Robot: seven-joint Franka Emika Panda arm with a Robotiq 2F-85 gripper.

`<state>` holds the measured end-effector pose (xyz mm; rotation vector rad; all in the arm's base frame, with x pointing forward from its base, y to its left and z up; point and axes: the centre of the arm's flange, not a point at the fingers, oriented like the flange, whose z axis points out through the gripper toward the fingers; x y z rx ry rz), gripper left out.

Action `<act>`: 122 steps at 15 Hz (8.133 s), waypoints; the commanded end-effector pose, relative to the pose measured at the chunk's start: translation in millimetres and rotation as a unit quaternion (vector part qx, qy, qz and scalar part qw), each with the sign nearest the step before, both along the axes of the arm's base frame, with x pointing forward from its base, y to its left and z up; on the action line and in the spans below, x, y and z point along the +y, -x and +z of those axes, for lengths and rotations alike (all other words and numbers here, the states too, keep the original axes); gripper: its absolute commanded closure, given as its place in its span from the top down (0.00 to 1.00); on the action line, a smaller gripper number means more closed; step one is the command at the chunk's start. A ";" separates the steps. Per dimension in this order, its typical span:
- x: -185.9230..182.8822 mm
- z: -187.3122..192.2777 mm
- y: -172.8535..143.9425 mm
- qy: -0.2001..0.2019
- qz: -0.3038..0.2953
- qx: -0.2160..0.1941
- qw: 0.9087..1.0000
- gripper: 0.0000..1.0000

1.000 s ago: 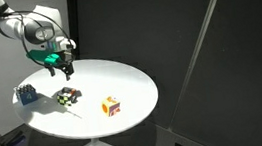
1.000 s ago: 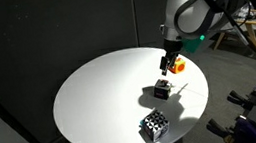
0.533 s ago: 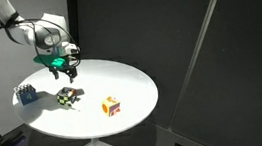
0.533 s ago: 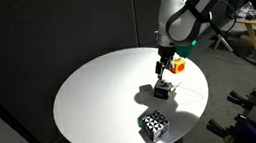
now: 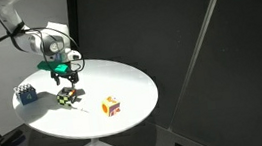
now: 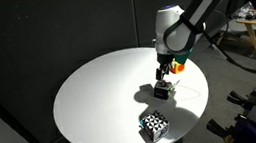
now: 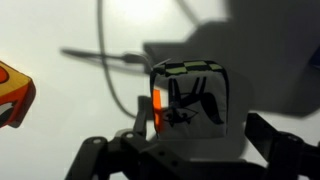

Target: Move the middle pillow toy block to the left

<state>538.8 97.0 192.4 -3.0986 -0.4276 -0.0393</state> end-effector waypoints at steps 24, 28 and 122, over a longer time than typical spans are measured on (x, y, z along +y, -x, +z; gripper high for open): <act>4.1 -52.7 -5.4 0.026 -0.051 -0.002 0.998 0.66; 2.6 -40.0 -9.8 0.016 -0.114 -0.011 0.993 0.46; -85.0 53.3 26.6 0.017 -0.352 0.034 0.935 1.00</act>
